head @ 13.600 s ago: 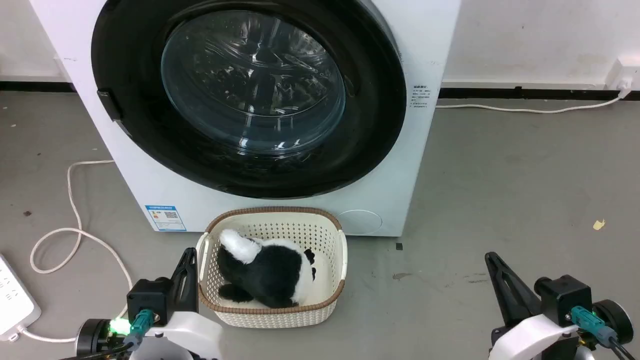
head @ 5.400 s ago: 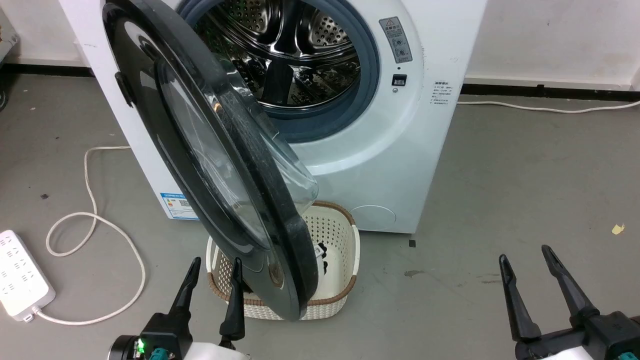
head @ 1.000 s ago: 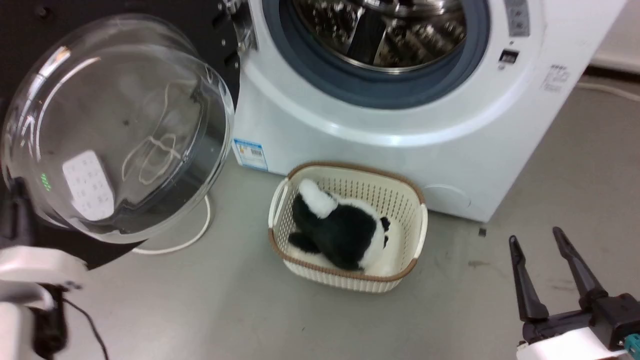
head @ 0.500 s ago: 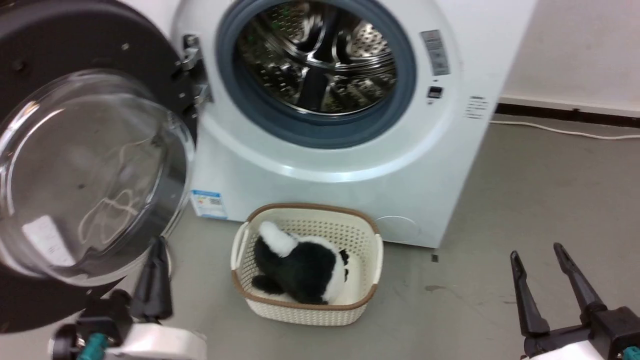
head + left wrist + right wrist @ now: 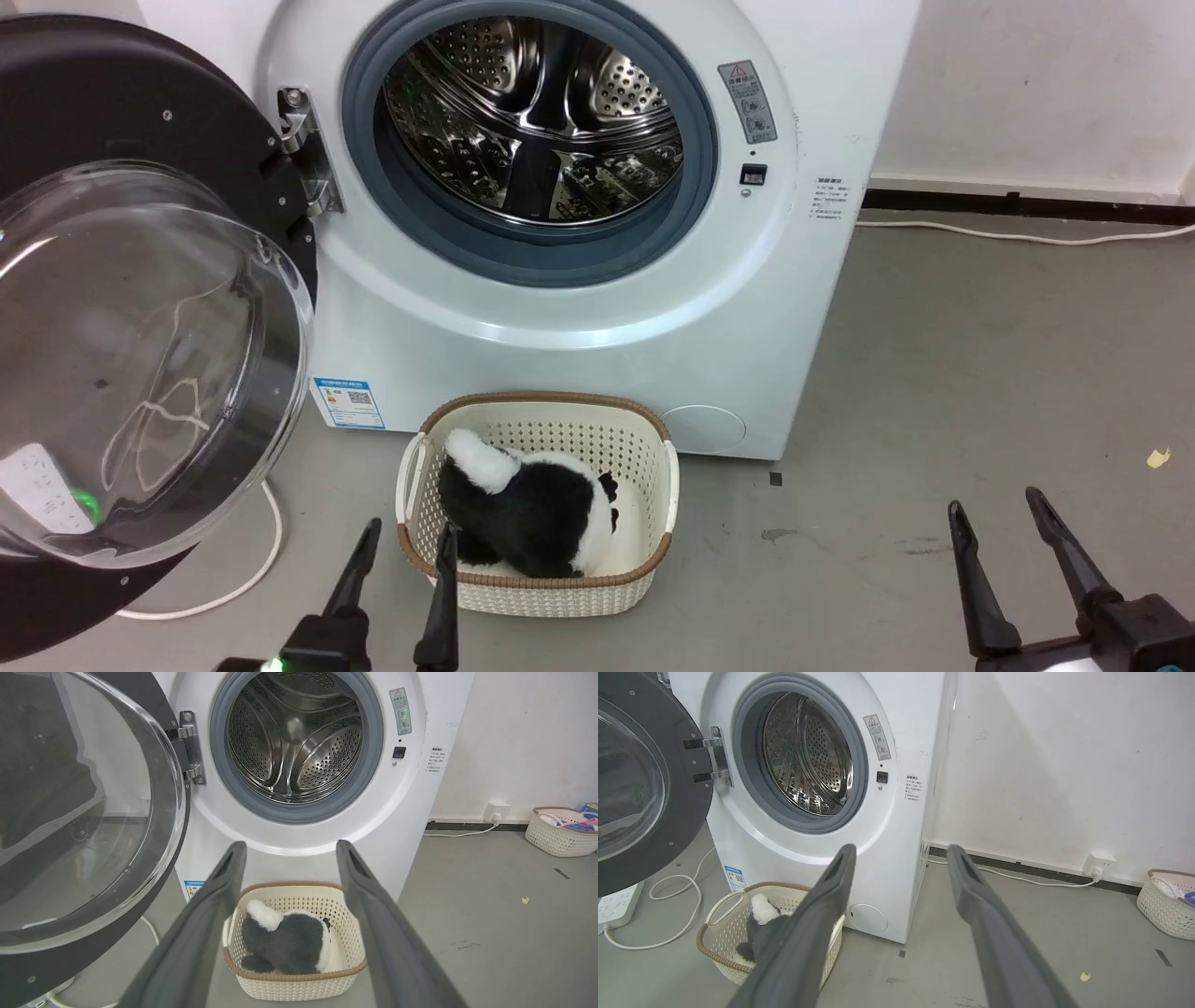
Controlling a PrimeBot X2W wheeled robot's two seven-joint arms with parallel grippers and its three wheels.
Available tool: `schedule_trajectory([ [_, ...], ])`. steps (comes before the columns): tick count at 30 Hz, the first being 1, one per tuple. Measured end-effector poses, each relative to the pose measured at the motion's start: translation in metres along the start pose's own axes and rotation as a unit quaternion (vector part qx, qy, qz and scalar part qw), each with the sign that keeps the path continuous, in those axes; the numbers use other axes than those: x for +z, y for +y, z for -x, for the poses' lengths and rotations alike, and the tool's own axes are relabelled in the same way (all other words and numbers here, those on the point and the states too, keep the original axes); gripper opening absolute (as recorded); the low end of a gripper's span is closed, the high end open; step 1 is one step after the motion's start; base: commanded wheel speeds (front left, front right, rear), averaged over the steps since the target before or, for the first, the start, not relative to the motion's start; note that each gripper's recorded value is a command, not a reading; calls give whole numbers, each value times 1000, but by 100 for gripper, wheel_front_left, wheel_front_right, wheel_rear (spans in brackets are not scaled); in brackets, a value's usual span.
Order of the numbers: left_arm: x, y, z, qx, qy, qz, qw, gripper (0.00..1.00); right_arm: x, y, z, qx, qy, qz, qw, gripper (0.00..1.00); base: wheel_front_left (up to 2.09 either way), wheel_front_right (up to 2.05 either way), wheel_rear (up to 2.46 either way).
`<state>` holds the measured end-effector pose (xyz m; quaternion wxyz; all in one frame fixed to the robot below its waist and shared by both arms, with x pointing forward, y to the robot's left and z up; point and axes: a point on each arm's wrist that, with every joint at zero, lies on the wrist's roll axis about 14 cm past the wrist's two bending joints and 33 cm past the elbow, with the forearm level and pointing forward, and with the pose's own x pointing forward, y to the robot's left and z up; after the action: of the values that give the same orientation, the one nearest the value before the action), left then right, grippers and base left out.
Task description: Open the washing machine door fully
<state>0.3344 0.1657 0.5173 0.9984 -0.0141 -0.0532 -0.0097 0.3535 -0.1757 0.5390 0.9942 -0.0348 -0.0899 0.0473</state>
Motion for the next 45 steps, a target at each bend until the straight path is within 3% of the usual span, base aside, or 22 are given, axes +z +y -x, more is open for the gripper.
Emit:
schedule_trajectory([
  [13,-9,2,0,8,14,9,1000,100,-11,0,3,-2,17,-9,1000,100,0,0,0],
  [14,-11,2,1,5,16,10,1000,0,-11,0,3,-2,17,-11,1000,0,0,0,0],
  [45,-12,2,-5,3,31,2,999,0,-16,3,1,1,39,-12,999,0,0,0,0],
])
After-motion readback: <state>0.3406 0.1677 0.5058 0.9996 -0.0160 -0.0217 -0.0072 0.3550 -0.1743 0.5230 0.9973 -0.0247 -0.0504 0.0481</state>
